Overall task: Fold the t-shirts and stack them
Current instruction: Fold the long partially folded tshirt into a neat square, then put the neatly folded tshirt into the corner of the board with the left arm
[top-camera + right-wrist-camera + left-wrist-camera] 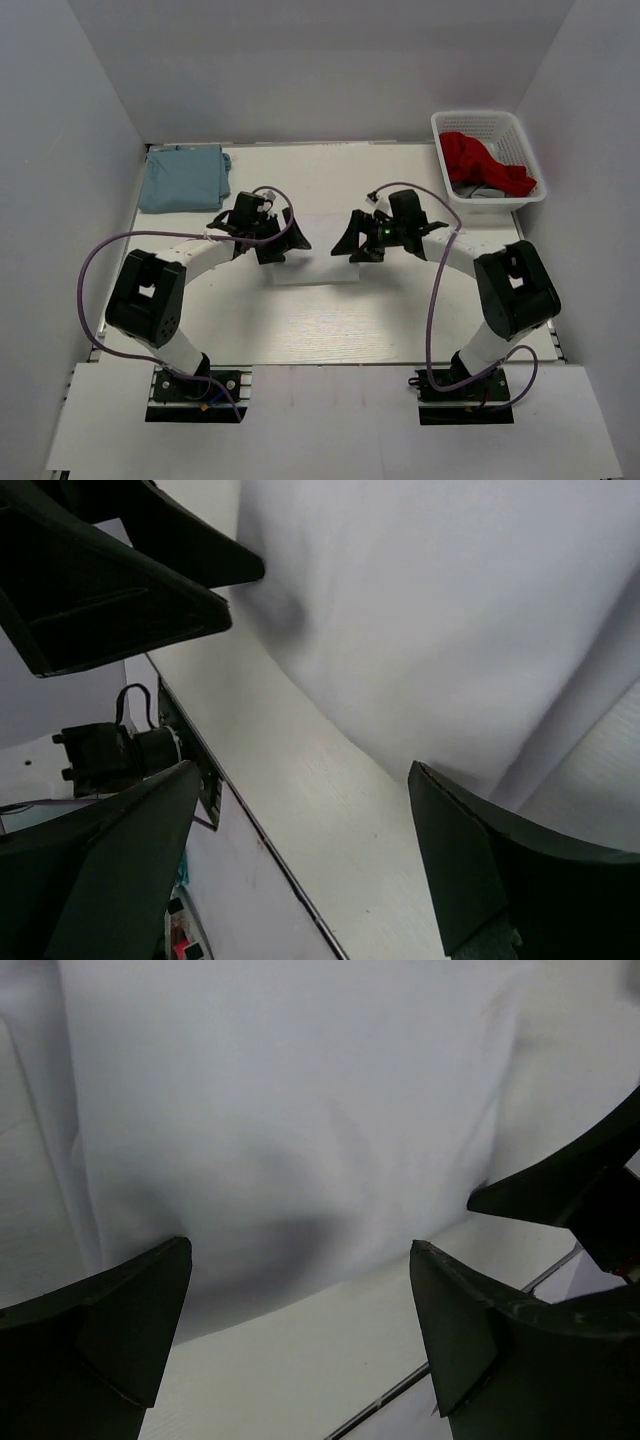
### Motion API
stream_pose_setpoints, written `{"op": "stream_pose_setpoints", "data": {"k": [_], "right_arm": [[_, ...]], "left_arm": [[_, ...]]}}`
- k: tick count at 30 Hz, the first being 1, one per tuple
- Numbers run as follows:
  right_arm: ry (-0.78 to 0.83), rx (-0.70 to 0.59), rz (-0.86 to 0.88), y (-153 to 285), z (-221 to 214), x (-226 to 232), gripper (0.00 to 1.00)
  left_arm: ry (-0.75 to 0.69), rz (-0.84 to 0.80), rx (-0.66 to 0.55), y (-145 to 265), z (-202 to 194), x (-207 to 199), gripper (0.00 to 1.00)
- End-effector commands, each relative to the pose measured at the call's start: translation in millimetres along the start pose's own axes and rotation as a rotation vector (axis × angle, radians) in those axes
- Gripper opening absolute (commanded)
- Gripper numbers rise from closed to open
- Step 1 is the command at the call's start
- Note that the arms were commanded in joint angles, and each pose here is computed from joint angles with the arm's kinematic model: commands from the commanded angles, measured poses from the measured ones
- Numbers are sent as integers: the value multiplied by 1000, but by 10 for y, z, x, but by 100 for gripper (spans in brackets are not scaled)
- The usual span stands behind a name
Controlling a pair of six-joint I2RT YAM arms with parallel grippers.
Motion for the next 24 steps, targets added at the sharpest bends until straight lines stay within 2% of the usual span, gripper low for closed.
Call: {"op": "stream_pose_setpoints", "data": {"k": [1, 6, 11, 13, 15, 19, 24], "right_arm": [[-48, -19, 11, -135, -93, -217, 90], [-143, 49, -121, -269, -462, -641, 90], [-166, 78, -174, -286, -672, -805, 90], [-131, 77, -157, -277, -618, -753, 90], [-76, 66, -158, -212, -530, -670, 90], [73, -36, -140, -14, -129, -336, 90], [180, -128, -161, 270, 29, -83, 90]], "left_arm": [[33, 6, 42, -84, -110, 135, 100], [55, 78, 53, -163, -222, 374, 100], [72, 128, 70, -205, -301, 521, 100], [57, 134, 63, -175, -292, 519, 100], [23, 129, -12, -60, -111, 354, 100], [-63, 112, -121, 242, 113, 91, 100], [-134, 191, -219, 420, 329, 27, 100]]}}
Point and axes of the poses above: each gripper's point midway between its finger pads, its own y axis back along the fingers, its own x axis along the line the jaws close on, z = x × y, the point moved 5 cm from there along y, back along the fingers, and after that the axes turned 9 degrees about y, right-handed, at the moved point
